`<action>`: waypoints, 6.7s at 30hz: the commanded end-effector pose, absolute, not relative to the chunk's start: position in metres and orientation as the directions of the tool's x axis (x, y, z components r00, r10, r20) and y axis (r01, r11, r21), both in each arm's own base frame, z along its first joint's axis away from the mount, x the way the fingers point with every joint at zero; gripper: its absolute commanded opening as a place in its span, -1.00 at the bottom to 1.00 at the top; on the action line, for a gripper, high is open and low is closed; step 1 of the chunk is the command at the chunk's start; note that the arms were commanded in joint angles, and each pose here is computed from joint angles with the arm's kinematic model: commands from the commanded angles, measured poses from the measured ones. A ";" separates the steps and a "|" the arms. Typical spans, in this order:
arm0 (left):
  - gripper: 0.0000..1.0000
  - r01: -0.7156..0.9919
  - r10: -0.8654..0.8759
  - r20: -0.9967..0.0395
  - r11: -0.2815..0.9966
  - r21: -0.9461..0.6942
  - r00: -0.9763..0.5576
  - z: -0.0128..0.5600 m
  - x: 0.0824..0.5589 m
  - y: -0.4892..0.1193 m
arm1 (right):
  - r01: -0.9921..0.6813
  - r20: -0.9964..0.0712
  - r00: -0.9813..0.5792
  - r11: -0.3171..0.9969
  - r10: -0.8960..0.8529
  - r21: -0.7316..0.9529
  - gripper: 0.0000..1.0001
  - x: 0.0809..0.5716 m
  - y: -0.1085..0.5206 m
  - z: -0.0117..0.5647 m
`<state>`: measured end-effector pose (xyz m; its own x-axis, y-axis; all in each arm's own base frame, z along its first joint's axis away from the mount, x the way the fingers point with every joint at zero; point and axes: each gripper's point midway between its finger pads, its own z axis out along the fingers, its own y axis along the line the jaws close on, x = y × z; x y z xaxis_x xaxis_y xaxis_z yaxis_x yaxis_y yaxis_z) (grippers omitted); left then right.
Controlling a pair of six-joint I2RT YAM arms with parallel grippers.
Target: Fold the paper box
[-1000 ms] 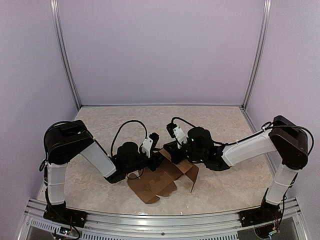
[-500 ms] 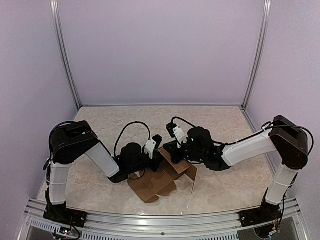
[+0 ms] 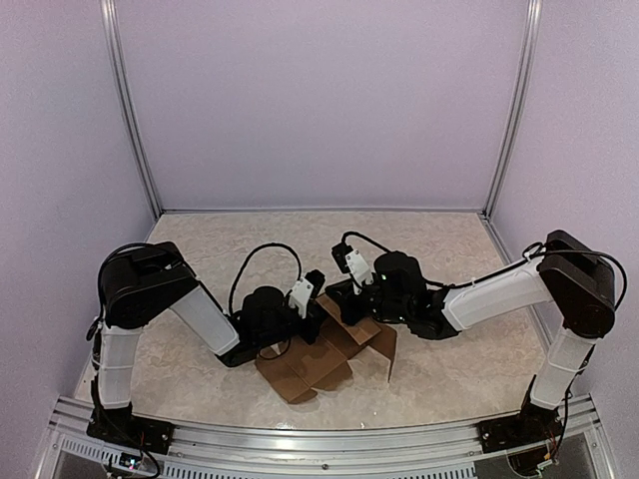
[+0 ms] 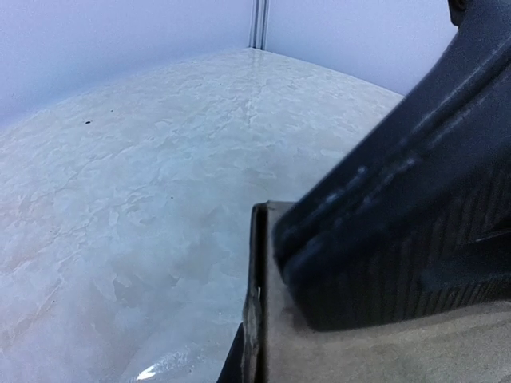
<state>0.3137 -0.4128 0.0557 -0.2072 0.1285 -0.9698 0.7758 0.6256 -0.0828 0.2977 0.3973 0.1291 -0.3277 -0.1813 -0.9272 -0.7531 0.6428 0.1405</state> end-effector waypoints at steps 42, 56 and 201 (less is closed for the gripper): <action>-0.99 0.717 0.222 -0.968 0.693 0.071 -0.119 0.063 0.307 -0.410 | -0.735 -0.883 -0.408 0.657 -0.231 0.168 -1.00 0.292 0.398 0.105; -1.00 0.668 0.223 -0.966 0.740 0.084 -0.127 0.067 0.311 -0.397 | -0.728 -0.890 -0.410 0.659 -0.200 0.188 -1.00 0.292 0.398 0.120; -1.00 0.390 -0.366 -0.609 0.518 -0.761 -0.704 0.214 0.301 -0.374 | -0.862 -0.957 -0.268 0.416 0.111 0.290 -1.00 0.197 0.338 0.321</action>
